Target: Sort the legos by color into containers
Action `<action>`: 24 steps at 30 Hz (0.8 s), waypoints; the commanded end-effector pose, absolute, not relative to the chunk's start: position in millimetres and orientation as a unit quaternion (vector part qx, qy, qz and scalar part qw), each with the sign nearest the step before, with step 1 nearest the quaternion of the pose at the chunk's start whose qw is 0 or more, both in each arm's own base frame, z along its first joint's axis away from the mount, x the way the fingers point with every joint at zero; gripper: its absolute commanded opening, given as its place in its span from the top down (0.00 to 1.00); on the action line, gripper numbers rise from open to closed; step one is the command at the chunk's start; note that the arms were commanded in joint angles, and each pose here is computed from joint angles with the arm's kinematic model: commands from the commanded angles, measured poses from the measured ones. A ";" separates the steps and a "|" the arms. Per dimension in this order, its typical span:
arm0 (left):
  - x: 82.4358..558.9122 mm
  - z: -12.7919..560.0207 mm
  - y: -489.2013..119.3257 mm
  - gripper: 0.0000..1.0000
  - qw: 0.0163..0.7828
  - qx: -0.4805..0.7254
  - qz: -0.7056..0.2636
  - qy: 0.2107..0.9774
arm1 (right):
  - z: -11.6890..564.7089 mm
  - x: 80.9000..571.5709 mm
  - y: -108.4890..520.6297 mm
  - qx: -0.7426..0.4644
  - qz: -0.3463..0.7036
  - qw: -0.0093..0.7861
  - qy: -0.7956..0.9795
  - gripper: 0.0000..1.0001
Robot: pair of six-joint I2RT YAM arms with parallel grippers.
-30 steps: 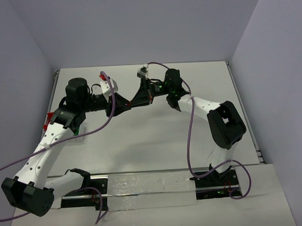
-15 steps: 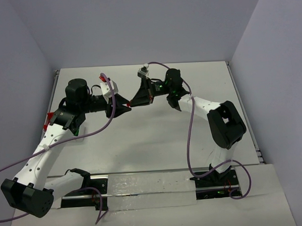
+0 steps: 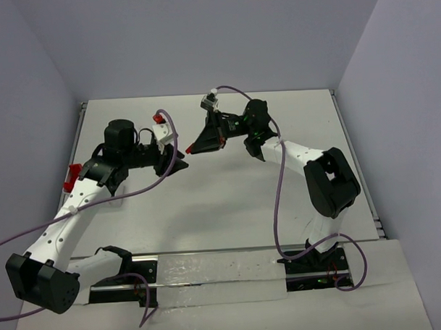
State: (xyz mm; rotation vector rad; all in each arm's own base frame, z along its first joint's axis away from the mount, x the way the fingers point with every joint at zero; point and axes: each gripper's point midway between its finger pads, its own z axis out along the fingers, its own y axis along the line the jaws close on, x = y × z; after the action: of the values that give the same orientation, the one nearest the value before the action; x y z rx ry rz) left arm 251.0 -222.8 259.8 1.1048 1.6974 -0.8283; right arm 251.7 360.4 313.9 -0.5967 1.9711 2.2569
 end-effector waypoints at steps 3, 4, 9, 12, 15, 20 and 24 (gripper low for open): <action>253.2 263.8 -219.8 0.53 0.466 0.452 -0.324 0.688 | 347.3 239.2 352.4 -0.245 0.747 0.087 0.612 1.00; 251.7 266.2 -220.4 0.51 0.467 0.453 -0.328 0.685 | 344.8 240.9 352.7 -0.242 0.746 0.087 0.614 1.00; 246.3 278.8 -221.8 0.43 0.476 0.448 -0.338 0.677 | 321.4 261.3 353.9 -0.202 0.735 0.081 0.642 1.00; 244.8 289.0 -221.3 0.42 0.487 0.445 -0.339 0.671 | 313.4 272.3 353.8 -0.182 0.731 0.083 0.653 1.00; 245.1 294.4 -222.6 0.42 0.490 0.444 -0.342 0.668 | 312.7 273.9 355.2 -0.178 0.730 0.081 0.655 1.00; 248.6 304.2 -227.7 0.43 0.496 0.443 -0.350 0.660 | 311.4 270.0 355.8 -0.179 0.728 0.079 0.657 1.00; 250.0 309.7 -233.7 0.43 0.497 0.444 -0.356 0.655 | 306.2 265.9 357.0 -0.179 0.725 0.075 0.661 1.00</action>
State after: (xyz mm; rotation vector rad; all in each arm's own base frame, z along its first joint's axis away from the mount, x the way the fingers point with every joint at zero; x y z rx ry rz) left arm 247.8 -223.8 279.0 1.0740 1.6773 -0.8405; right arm 271.7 356.1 298.3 -0.4933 2.0271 2.1976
